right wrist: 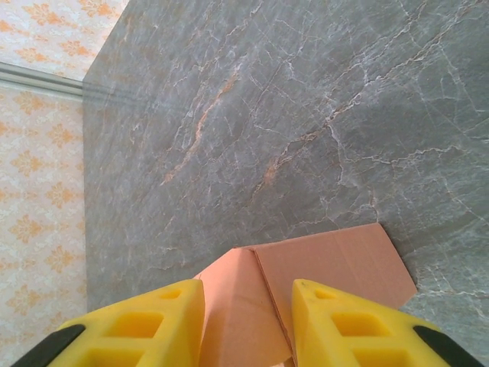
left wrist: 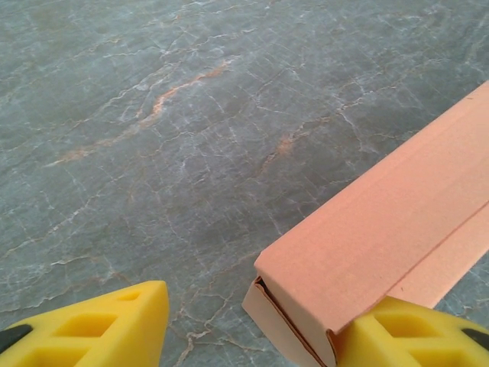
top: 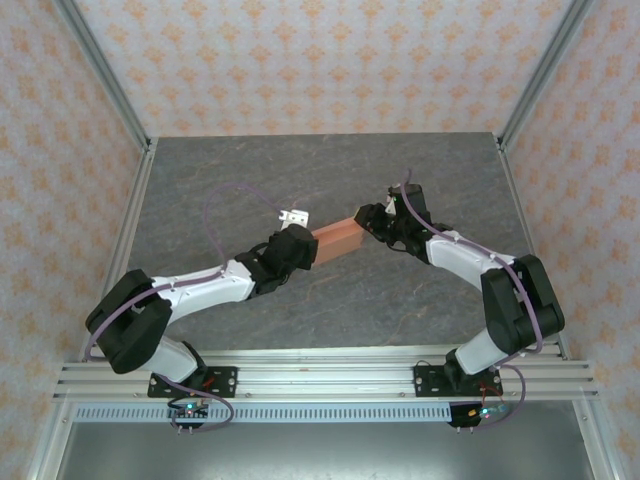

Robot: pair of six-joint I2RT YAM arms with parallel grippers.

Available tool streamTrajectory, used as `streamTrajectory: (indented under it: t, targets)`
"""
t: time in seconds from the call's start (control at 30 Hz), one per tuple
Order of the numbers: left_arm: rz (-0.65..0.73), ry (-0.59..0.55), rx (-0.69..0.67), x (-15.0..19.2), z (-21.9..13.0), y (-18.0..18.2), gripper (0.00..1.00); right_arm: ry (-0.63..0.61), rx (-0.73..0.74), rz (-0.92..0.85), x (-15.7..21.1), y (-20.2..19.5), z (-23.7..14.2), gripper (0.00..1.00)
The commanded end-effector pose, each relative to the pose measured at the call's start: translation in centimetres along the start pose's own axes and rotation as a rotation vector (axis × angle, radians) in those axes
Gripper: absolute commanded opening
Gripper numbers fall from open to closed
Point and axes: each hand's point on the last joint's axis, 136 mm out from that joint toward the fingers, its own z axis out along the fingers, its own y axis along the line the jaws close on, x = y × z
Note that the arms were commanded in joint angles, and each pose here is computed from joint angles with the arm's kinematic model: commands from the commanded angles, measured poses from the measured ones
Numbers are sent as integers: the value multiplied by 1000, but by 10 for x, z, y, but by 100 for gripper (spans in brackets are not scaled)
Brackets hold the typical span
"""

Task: Fold the paper box

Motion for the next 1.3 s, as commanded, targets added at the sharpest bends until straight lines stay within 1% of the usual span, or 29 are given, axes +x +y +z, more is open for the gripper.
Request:
streamTrajectory:
  t: [0.0, 0.23, 0.37, 0.73, 1.27]
  targets:
    - [28, 41, 115, 12, -2, -16, 58, 63, 49, -22, 22, -8, -1, 35]
    - [19, 43, 184, 9, -5, -22, 65, 65, 58, -30, 24, -9, -1, 35]
    - [14, 39, 200, 6, -6, -23, 72, 65, 59, -32, 24, -9, -1, 35]
    - [-1, 50, 263, 3, -8, -29, 80, 54, 60, -41, 23, -4, -4, 35]
    - [-83, 49, 374, -14, -29, -34, 96, 54, 66, -55, 22, -1, -3, 35]
